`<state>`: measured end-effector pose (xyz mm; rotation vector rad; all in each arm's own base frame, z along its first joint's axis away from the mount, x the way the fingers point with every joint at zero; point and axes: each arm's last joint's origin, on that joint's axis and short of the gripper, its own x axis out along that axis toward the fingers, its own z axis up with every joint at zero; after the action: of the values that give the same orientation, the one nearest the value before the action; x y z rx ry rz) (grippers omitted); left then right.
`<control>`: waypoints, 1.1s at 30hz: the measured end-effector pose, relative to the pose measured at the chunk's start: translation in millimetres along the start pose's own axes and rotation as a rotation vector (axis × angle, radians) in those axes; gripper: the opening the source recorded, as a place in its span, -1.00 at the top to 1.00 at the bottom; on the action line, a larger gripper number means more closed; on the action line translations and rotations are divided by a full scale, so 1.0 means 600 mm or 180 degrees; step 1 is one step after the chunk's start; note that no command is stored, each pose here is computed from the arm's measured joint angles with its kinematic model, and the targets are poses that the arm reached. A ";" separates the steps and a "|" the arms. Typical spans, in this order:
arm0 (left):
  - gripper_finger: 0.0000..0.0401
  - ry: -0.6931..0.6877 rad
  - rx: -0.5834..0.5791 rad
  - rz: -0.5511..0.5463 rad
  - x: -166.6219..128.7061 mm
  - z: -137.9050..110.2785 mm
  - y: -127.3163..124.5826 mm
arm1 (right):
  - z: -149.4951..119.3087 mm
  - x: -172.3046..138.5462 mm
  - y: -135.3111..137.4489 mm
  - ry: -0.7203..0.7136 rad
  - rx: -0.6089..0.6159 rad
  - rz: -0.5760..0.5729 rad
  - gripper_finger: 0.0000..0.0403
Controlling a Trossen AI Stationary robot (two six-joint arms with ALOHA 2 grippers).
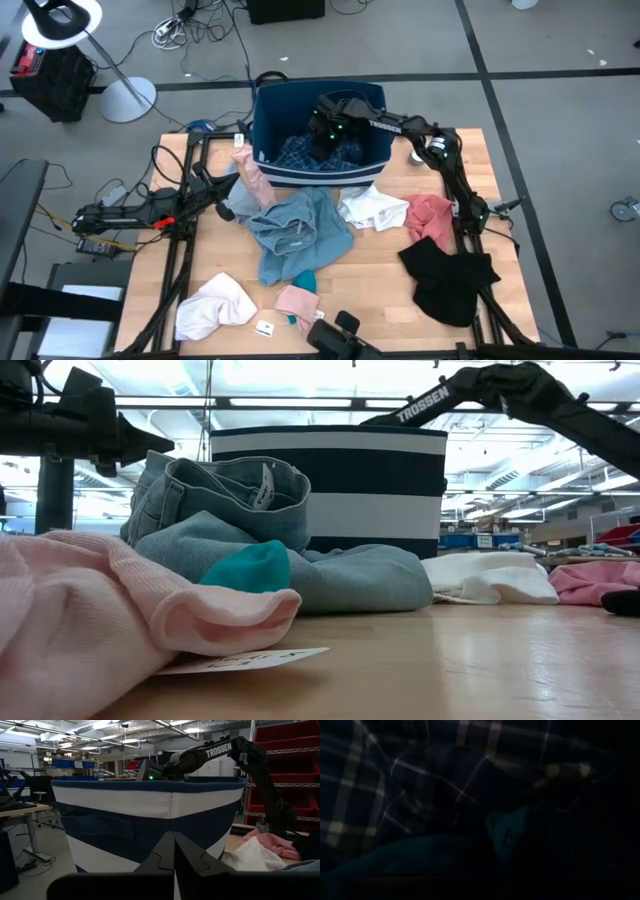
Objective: Sort clothes
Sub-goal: Put the right blue sock into the blue laundry bin, then put the blue jeans into the blue laundry bin
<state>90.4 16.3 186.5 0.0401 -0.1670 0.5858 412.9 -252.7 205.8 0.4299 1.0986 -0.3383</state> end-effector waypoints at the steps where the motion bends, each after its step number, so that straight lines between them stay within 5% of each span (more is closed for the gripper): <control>1: 0.98 -0.0002 -0.0014 -0.0004 0.000 0.000 0.000 | 0.002 -0.006 0.003 0.0006 0.0008 0.0001 0.65; 15: 0.98 -0.0002 -0.0146 -0.0037 0.000 0.000 -0.001 | 0.052 -0.229 0.058 -0.0811 0.0226 0.0034 0.11; 33: 0.98 -0.0012 -0.0431 -0.0306 0.000 0.001 -0.005 | -0.063 -0.512 0.233 -0.1980 -0.0269 -0.0036 0.13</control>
<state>91.7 13.9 186.8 -0.0816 -0.2068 0.4775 320.2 -96.5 493.0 0.2171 0.5056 -0.3993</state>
